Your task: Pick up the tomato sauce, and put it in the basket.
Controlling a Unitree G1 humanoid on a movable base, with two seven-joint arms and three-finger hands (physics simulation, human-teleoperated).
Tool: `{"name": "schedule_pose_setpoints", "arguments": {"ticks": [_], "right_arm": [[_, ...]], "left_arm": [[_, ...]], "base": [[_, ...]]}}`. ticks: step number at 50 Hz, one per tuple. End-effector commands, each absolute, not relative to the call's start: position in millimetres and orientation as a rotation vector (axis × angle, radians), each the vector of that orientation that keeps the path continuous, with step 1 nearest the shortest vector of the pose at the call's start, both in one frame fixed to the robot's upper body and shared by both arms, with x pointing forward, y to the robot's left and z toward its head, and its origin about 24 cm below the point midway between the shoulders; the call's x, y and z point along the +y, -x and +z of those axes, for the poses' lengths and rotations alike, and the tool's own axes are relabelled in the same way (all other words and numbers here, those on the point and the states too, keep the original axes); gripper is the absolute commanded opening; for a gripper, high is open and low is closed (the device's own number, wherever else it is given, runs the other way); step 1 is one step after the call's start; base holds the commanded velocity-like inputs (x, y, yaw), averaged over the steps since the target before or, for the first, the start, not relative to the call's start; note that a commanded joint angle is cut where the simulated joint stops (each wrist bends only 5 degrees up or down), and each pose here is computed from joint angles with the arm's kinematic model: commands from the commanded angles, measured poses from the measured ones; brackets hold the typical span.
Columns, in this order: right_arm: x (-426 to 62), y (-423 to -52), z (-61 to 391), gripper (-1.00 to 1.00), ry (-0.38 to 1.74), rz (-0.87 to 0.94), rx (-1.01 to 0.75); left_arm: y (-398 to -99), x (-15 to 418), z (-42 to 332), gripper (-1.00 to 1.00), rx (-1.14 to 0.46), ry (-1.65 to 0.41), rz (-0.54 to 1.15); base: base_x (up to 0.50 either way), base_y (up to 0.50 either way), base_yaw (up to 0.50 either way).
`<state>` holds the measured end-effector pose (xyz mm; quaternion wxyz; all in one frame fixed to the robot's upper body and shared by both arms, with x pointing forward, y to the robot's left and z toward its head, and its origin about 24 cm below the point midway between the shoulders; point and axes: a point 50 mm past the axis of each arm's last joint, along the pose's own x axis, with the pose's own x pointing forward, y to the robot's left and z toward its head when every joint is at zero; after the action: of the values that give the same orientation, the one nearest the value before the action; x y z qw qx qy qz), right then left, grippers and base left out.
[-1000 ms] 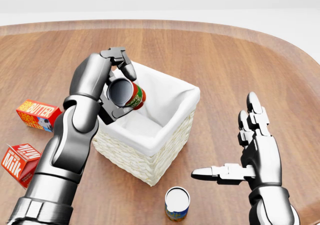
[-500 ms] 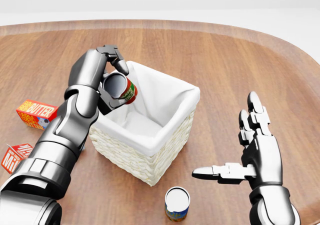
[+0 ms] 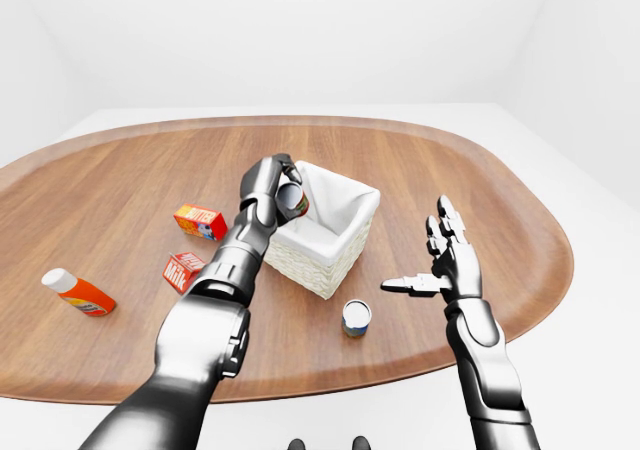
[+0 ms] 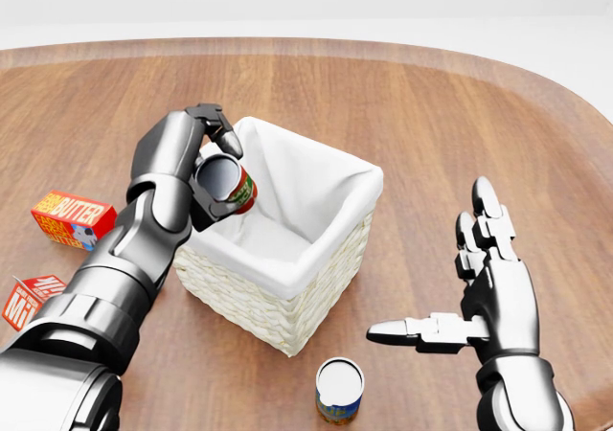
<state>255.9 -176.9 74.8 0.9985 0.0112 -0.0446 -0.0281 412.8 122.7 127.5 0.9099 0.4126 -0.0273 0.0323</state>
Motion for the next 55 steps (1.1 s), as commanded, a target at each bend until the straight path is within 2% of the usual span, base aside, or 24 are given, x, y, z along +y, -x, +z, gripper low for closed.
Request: {"name": "schedule_pose_setpoints", "arguments": {"ticks": [1,12,13,39,55], "right_arm": [[-176,-256,75,1.00,-0.023,-0.054,-0.089],[-176,-255,75,1.00,-0.022,-0.054,-0.091],[-176,-255,75,1.00,-0.023,-0.054,-0.090],[-177,-255,75,1.00,-0.024,-0.057,-0.090],[-178,-256,74,1.00,-0.024,-0.058,-0.086]], "left_arm": [[-413,123,127,-1.00,-0.055,-0.833,0.096],[-413,123,127,-1.00,-0.055,-0.832,0.096],[-413,123,129,1.00,-0.061,-0.811,0.122],[-412,123,127,1.00,-0.057,-0.828,0.100],[-415,121,151,1.00,-0.151,-0.751,0.093]], "base": [[0.00,0.00,0.00],[0.00,0.00,0.00],[0.00,0.00,0.00],[0.00,0.00,0.00],[0.00,0.00,0.00]]}}
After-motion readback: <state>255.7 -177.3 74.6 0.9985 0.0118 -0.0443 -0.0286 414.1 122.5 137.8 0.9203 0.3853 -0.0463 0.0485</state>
